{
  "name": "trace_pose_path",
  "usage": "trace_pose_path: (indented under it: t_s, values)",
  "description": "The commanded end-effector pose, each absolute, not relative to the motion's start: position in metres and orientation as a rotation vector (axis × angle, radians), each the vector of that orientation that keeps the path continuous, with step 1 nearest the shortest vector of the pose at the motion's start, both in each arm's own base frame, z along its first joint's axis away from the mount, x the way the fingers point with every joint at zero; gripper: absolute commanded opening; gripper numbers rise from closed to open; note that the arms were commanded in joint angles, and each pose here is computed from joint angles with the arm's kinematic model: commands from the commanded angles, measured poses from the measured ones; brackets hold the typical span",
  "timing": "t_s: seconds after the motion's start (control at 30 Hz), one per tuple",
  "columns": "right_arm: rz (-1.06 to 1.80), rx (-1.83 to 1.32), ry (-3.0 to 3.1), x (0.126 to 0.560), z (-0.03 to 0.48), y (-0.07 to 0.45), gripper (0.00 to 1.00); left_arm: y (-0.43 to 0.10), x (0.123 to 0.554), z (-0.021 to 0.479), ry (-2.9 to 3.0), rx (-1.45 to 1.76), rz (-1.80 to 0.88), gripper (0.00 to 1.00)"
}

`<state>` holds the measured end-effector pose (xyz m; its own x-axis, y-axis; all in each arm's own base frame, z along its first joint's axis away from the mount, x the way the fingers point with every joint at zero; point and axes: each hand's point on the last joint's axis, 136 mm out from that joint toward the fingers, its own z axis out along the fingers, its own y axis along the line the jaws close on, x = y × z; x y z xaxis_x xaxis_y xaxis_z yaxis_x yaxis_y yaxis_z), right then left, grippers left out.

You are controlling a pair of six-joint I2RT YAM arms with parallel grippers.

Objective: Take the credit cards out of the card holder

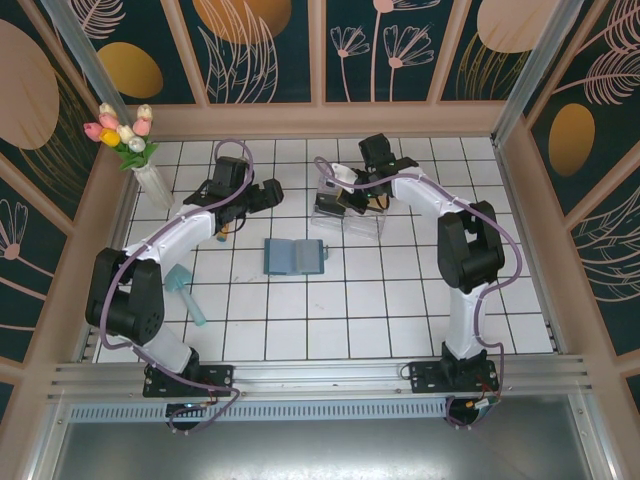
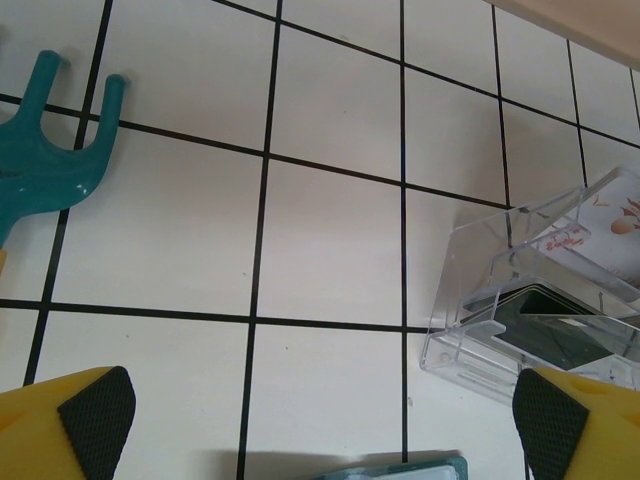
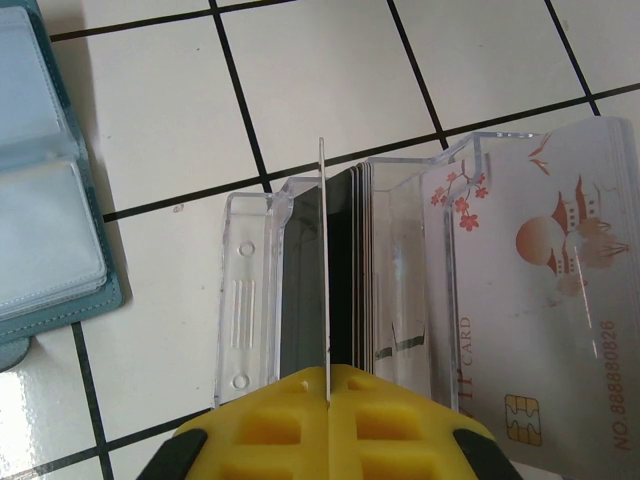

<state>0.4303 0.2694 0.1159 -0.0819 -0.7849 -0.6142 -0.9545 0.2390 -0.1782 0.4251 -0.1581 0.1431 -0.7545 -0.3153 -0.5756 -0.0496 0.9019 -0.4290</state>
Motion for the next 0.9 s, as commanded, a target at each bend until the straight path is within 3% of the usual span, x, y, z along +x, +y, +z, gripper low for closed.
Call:
trace_pose_path:
  t_s: [0.0, 0.27, 0.87]
  values:
    - [0.364, -1.595, 1.881, 0.433, 0.119, 0.272, 0.00, -0.160, 0.427, 0.143, 2.397, -0.233, -0.531, 0.98]
    - [0.401, -1.610, 1.880, 0.433, 0.112, 0.276, 0.00, -0.162, 0.428, 0.140, 2.406, -0.224, -0.534, 0.98]
    - [0.347, -1.545, 1.840, 0.452, 0.129, 0.288, 0.17, -0.165, 0.427, 0.133, 2.427, -0.207, -0.547, 0.98]
